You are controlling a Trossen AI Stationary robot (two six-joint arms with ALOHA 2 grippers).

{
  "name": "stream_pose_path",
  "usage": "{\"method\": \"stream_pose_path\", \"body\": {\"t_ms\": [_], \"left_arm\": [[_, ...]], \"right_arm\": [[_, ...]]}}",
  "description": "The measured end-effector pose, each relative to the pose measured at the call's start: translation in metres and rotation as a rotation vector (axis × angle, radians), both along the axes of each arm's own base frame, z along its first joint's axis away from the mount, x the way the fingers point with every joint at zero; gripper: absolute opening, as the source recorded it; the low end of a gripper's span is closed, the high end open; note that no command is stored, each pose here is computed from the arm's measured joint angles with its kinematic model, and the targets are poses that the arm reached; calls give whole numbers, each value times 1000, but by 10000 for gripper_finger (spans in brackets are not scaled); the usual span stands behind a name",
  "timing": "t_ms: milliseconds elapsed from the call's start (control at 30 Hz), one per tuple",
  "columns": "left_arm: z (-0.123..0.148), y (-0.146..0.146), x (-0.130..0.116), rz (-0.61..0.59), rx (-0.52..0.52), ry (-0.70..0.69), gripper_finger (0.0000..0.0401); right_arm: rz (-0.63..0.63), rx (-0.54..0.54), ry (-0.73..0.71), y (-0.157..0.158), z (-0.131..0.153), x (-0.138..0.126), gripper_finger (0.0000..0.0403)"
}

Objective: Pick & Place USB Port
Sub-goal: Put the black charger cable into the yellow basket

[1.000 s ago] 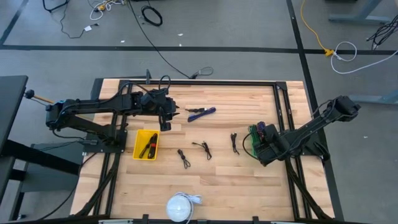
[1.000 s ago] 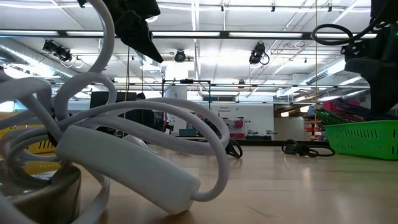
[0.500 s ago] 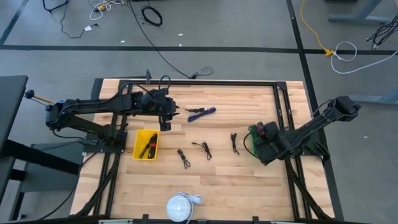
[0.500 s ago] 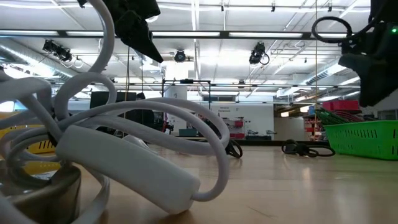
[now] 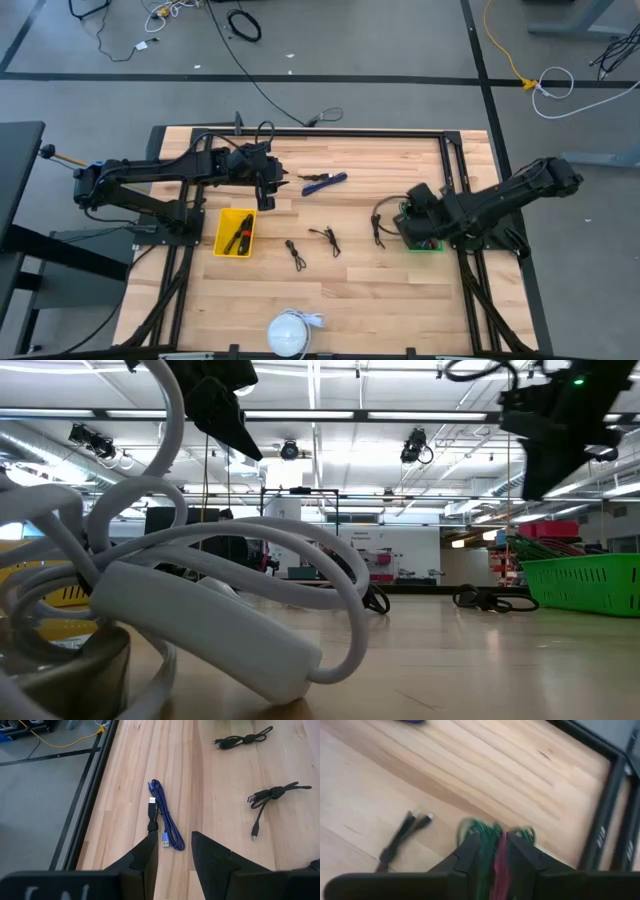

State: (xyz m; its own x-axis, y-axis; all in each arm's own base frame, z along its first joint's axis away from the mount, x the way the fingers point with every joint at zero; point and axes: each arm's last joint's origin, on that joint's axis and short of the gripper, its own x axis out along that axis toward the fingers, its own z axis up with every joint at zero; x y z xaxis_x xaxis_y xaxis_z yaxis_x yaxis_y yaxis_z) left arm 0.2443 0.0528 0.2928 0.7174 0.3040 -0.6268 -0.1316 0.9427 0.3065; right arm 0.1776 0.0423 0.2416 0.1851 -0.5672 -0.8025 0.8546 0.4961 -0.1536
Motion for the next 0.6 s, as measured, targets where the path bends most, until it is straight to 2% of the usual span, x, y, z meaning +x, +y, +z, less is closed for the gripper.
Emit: {"method": "stream_pose_path", "body": {"t_ms": [133, 300, 433, 600], "left_arm": [[0, 0, 0, 0, 0, 0, 122], [0, 0, 0, 0, 0, 0, 122], [0, 0, 0, 1, -1, 2, 122], [0, 0, 0, 0, -1, 2, 122]], "right_arm": [[96, -22, -4, -20, 10, 20, 103], [238, -22, -90, -53, 22, 47, 113], [340, 95, -131, -74, 18, 62, 117], [398, 235, -69, -78, -4, 77, 119]]}}
